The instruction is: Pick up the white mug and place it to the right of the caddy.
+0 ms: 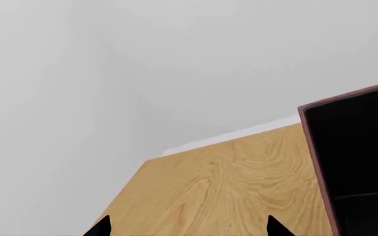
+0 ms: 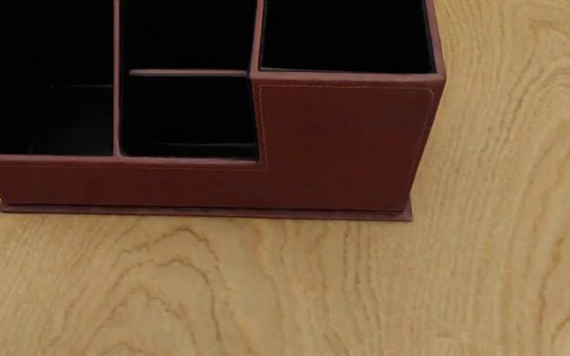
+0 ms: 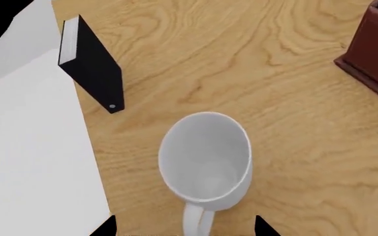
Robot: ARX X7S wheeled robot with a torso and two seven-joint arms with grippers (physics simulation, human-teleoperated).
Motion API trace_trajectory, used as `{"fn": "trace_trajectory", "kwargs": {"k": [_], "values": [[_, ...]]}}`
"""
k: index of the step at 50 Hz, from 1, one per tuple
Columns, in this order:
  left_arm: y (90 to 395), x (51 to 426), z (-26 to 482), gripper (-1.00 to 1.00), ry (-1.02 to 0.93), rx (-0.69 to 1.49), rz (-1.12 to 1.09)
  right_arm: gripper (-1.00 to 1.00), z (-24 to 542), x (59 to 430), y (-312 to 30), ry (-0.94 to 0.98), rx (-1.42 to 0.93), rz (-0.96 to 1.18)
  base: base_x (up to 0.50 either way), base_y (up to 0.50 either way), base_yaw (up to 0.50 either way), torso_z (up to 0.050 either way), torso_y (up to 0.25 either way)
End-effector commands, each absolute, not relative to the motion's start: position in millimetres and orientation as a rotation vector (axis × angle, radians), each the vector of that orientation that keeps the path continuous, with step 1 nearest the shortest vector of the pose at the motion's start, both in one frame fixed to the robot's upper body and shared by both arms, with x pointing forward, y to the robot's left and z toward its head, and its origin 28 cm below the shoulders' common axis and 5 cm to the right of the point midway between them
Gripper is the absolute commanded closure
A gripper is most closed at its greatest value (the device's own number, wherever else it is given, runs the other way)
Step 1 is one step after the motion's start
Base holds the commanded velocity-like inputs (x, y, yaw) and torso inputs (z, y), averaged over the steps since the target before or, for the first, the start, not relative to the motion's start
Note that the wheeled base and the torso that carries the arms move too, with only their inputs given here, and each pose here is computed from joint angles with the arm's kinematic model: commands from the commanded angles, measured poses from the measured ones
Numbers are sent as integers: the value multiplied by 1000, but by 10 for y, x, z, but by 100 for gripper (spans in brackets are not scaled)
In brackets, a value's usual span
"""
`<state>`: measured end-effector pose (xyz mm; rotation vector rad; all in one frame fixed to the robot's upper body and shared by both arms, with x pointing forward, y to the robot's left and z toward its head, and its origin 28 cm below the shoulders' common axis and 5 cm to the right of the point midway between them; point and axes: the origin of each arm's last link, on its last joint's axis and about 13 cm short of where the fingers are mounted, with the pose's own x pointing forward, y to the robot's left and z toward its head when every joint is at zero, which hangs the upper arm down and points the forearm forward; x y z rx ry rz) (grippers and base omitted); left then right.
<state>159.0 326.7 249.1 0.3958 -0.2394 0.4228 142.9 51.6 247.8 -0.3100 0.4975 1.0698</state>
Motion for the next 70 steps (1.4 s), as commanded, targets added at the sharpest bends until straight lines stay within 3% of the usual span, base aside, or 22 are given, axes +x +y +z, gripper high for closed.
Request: {"fn": "trace_trajectory", "kwargs": {"k": [1,70], "values": [[3282,1590,2463,-100,-237,393,426,-100,2326,1429,613,538,-320,1094,0,0,0,0,0],[3346,1596,2339,-100,-211,384,432,-100,1729,1884,856,745,-343,1105,0,0,0,0,0]]}}
